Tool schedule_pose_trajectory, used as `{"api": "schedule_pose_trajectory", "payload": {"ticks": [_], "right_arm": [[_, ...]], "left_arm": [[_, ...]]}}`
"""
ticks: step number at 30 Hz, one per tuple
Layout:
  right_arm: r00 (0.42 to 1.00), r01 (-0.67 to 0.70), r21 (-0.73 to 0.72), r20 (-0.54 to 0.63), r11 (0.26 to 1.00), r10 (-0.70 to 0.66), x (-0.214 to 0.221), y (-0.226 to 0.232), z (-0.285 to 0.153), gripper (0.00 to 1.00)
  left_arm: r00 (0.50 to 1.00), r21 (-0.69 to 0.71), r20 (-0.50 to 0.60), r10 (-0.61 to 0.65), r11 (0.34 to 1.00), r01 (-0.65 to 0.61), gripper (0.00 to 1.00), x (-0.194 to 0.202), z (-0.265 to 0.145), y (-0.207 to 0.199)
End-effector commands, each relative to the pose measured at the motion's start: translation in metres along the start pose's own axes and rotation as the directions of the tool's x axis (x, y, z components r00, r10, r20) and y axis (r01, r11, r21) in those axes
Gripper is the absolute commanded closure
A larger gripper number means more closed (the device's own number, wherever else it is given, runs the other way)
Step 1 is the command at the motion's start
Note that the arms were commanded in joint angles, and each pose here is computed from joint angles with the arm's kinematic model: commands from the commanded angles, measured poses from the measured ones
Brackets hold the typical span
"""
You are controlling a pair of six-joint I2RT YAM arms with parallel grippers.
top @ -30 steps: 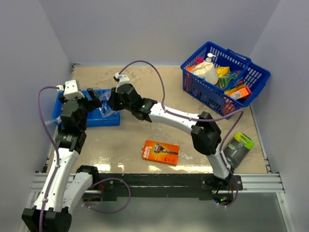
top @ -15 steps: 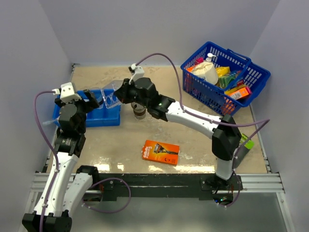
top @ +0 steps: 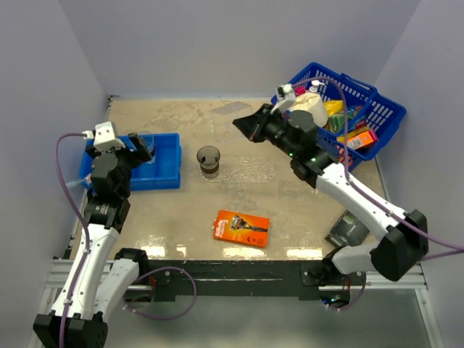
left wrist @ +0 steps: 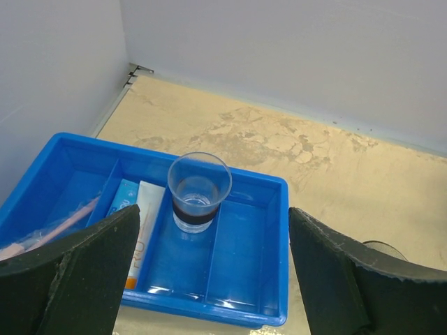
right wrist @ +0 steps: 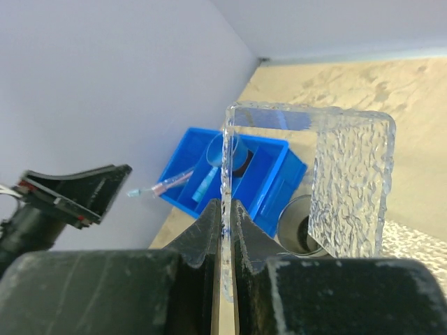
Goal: Prepare toiletry sets of a toothbrush and toothpaste on the tray
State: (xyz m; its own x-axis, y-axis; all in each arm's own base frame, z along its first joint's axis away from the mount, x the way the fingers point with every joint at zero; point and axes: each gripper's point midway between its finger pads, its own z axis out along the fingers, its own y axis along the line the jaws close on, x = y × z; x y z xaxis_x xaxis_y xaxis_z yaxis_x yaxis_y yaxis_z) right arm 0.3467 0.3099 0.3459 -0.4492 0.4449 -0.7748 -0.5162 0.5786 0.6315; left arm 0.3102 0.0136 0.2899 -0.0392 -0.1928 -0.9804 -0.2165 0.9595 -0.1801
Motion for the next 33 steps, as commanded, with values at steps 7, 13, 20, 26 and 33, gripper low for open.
{"api": "schedule_pose_trajectory", "payload": {"ticks": [7, 13, 20, 26, 33], "right_arm": [[0.996, -0.071, -0.122, 0.048, 0.99, 0.077, -0.031, -0.018, -0.065, 1.0], [0.986, -0.162, -0.128, 0.027, 0.978, 0.166, -0.009, -0.044, -0.076, 1.0], [0.964, -0.265, -0.094, -0.002, 0.96, 0.266, 0.033, -0.076, -0.078, 1.0], [0.956, -0.292, -0.072, 0.02, 0.954, 0.294, 0.047, -0.094, -0.075, 1.0], [0.94, -0.335, -0.094, 0.029, 0.937, 0.339, 0.06, -0.108, -0.063, 1.0]], "left_arm": [[1.0, 0.066, 0.01, -0.023, 0.998, 0.023, 0.09, 0.002, 0.006, -0.015], [1.0, 0.092, 0.0, -0.018, 0.996, 0.018, 0.09, 0.005, 0.007, -0.019], [1.0, 0.098, -0.017, -0.012, 0.995, 0.014, 0.09, 0.01, 0.011, -0.021], [1.0, 0.11, -0.026, -0.013, 0.994, 0.016, 0.1, 0.012, 0.011, -0.024], [0.999, 0.111, -0.028, -0.015, 0.994, 0.018, 0.1, 0.012, 0.011, -0.024]]}}
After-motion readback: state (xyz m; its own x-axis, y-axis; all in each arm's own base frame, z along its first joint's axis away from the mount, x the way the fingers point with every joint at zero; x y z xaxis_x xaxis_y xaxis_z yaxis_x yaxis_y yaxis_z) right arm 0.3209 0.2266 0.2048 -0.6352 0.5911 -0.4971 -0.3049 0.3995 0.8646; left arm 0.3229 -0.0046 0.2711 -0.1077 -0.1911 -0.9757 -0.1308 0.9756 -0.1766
